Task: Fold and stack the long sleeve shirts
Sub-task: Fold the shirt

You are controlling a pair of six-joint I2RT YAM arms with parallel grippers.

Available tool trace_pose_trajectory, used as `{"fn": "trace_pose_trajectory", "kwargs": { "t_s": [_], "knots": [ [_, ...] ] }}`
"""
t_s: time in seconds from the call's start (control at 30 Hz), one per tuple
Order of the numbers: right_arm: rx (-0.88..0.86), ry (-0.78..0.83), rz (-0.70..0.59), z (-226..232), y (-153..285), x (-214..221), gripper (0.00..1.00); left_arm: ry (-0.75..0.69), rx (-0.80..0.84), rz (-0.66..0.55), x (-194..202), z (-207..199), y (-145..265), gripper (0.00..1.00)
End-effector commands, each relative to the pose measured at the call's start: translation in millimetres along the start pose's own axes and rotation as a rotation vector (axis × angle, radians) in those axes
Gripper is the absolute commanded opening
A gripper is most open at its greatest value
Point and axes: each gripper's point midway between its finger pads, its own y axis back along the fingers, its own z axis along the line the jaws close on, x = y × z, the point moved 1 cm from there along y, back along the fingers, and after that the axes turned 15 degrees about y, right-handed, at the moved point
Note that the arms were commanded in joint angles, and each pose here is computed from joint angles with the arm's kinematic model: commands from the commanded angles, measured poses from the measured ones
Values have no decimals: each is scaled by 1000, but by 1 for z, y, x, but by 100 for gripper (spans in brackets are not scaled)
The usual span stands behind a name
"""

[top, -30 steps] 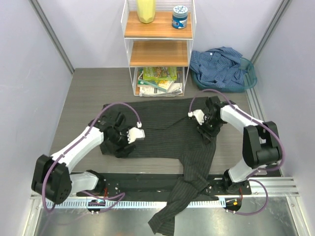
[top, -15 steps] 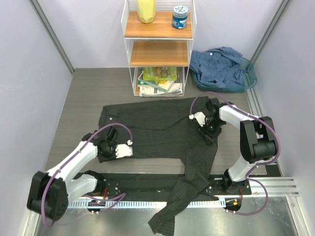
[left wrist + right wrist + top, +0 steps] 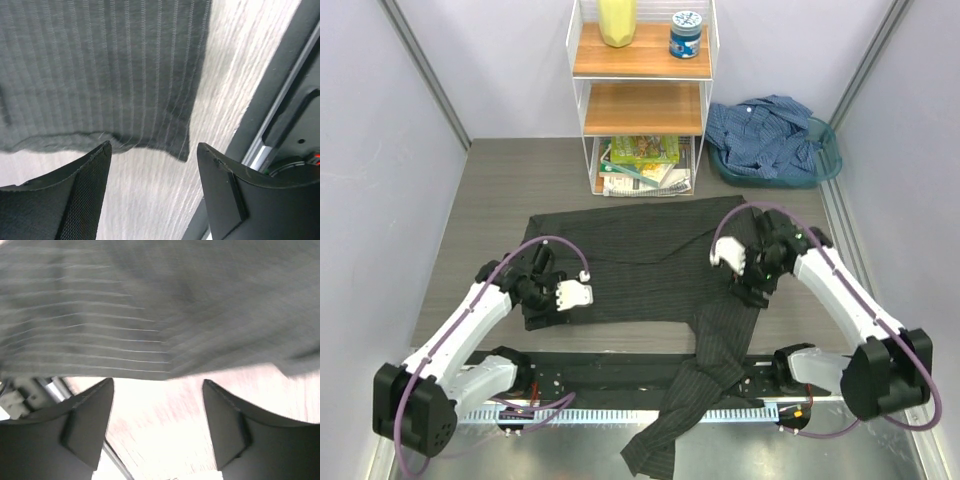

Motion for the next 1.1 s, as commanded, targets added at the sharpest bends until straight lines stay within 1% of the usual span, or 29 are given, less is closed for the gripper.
{"fn": "trace_pose_trajectory", "kwargs": {
  "t_s": [0.0, 0.03, 0.1, 0.13, 0.2, 0.23, 0.3, 0.4, 0.47, 0.63, 0.77, 0.8, 0.9, 1.0, 1.03, 1.07],
  "knots": [
    [-173, 202, -45, 60, -11, -10, 80, 55, 83, -14, -8, -8, -8, 70],
    [-196, 273, -59, 71, -12, -21, 79, 74, 87, -19, -9, -8, -10, 70],
    [-232, 305, -60, 83, -16, -31, 79, 92, 67, -36, -12, -4, -13, 70],
    [-263, 293, -58, 91, -17, -37, 78, 105, 60, -37, -12, -4, -14, 70],
    [-346, 330, -46, 108, -22, -48, 77, 110, 27, -47, -12, 1, -16, 71],
    [-379, 317, -42, 115, -23, -51, 77, 110, 20, -53, -12, 1, -17, 71],
    [-455, 363, -14, 129, -25, -54, 76, 104, 8, -64, -11, 1, -17, 72],
    [-493, 394, 17, 136, -24, -55, 77, 98, 1, -76, -9, -3, -17, 73],
    [-524, 412, 36, 142, -23, -55, 78, 99, -11, -61, -3, -3, -20, 72],
    [-530, 430, 54, 144, -23, -60, 78, 100, -36, -34, 4, -1, -22, 72],
    [-501, 420, 84, 141, -27, -63, 77, 104, -59, -43, 5, 1, -24, 72],
    [-498, 405, 117, 141, -31, -61, 77, 112, -67, -46, 5, 2, -24, 72],
    [-480, 372, 164, 137, -39, -58, 73, 106, -72, -62, 3, 2, -24, 71],
    [-475, 356, 210, 134, -46, -54, 61, 81, -65, -80, 1, 0, -24, 70],
    [-472, 342, 220, 133, -49, -53, 48, 70, -58, -85, 1, -2, -24, 69],
    [-470, 342, 219, 133, -49, -54, 40, 60, -46, -96, 0, -4, -23, 67]
  ]
}}
